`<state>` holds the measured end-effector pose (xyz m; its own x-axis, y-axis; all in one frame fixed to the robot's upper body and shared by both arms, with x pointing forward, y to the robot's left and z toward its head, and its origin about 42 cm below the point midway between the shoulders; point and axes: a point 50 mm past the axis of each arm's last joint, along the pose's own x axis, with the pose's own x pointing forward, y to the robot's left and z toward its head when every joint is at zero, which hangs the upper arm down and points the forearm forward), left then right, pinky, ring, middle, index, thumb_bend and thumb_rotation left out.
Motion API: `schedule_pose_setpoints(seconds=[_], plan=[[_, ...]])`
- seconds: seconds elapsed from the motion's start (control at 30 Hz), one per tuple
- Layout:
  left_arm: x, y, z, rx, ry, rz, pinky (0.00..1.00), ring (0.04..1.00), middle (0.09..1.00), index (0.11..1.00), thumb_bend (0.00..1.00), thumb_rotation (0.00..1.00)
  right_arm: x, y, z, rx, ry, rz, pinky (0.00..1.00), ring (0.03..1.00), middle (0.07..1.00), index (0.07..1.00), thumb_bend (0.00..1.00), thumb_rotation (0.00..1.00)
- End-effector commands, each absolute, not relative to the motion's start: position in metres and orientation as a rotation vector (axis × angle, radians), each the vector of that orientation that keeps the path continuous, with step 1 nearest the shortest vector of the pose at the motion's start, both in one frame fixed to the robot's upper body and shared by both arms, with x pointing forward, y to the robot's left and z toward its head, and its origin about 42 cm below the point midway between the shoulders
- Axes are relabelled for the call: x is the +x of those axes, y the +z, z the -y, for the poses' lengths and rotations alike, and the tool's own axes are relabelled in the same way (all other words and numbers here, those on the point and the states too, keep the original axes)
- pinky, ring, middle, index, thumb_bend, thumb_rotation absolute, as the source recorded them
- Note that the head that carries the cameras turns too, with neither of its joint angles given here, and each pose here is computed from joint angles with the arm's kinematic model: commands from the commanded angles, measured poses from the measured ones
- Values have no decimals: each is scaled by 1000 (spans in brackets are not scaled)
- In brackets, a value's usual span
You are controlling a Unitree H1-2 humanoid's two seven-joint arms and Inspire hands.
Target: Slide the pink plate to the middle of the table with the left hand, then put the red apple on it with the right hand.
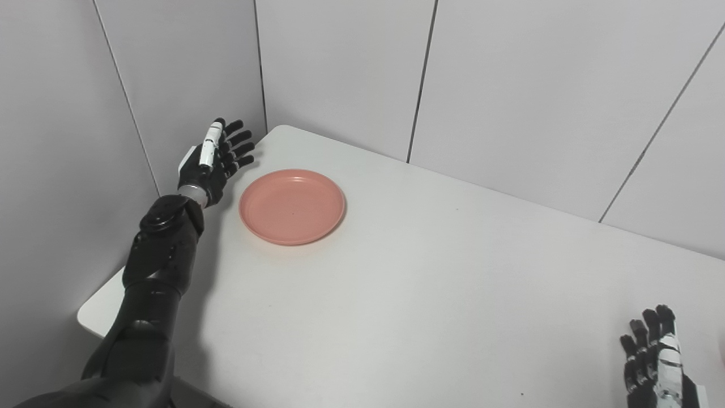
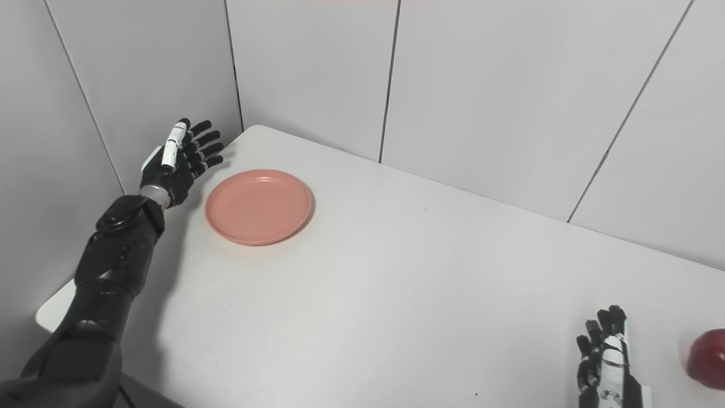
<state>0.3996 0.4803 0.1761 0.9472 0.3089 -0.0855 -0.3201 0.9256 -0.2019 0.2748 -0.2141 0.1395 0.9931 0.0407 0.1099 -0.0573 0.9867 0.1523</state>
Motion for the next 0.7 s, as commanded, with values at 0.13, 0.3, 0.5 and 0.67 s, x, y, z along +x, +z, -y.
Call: schedule_pose_setpoints(seconds=[0.13, 0.3, 0.5, 0.67], plan=[[410, 198, -490, -189, 310, 41, 837, 853, 859, 836, 307, 1000, 279, 157, 213, 153, 64, 159, 1000, 1000, 1000, 1000, 9, 1000], [410, 195, -489, -204, 302, 30, 840, 853, 860, 846, 311, 1000, 279, 156, 213, 151, 62, 160, 1000, 1000, 1000, 1000, 11, 1000], [409, 192, -488, -196, 295, 17, 845, 857, 860, 852, 319, 1000, 279, 157, 213, 153, 63, 161, 1000, 1000, 1000, 1000, 13, 1000], [408, 187, -489, -186, 294, 3, 858, 868, 866, 855, 323, 1000, 280, 156, 214, 159, 64, 160, 1000, 1000, 1000, 1000, 14, 1000]])
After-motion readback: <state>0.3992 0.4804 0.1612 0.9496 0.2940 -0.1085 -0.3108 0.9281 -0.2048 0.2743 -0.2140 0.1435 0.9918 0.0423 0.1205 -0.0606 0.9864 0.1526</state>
